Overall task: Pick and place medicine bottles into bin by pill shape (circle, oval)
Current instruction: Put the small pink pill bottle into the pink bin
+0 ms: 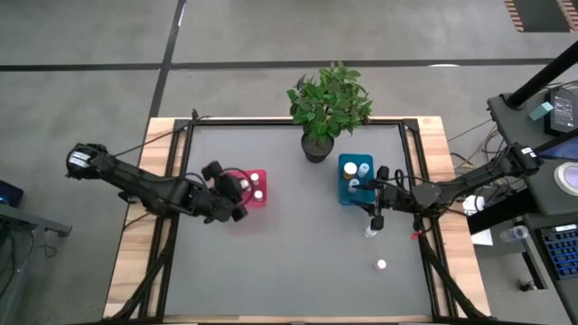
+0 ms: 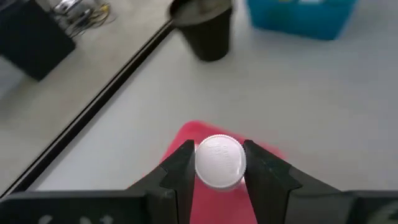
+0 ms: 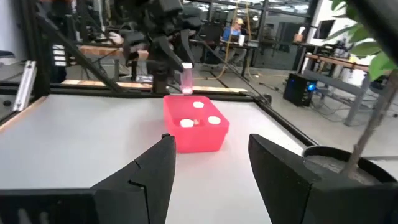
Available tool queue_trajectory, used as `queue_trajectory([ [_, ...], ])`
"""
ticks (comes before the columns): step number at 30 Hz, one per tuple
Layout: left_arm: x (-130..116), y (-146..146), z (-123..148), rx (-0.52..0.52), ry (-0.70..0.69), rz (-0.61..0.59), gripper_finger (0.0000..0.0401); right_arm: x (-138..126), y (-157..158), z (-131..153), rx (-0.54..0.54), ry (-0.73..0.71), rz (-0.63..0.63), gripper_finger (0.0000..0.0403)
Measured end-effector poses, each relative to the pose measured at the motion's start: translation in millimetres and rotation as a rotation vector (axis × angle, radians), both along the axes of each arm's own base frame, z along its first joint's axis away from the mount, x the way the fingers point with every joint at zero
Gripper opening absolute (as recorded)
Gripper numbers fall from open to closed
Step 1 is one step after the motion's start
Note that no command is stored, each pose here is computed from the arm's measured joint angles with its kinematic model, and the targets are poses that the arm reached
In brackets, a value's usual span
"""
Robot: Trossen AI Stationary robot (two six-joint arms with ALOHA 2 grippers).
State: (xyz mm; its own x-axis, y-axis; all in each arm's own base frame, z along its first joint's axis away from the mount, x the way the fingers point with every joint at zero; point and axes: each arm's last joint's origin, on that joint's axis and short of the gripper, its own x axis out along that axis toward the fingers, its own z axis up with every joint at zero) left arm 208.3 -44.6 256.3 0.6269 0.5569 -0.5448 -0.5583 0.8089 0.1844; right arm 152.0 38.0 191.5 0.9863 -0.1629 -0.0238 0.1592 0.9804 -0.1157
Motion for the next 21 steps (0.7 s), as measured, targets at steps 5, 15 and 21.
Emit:
queue_trajectory([
  [5, -12, 20, -22, -0.006, 0.019, 0.091, 0.01, 0, 0, 0, 0.032, -0.004, -0.005, 0.0192],
  [15, -9, 38, -57, -0.049, 0.009, 0.162, 0.01, 0, 0, 0, 0.089, -0.014, -0.007, 0.0192],
  [21, -2, 48, -67, -0.098, 0.06, 0.179, 0.01, 0, -1, 0, 0.092, -0.016, -0.028, 0.0192],
])
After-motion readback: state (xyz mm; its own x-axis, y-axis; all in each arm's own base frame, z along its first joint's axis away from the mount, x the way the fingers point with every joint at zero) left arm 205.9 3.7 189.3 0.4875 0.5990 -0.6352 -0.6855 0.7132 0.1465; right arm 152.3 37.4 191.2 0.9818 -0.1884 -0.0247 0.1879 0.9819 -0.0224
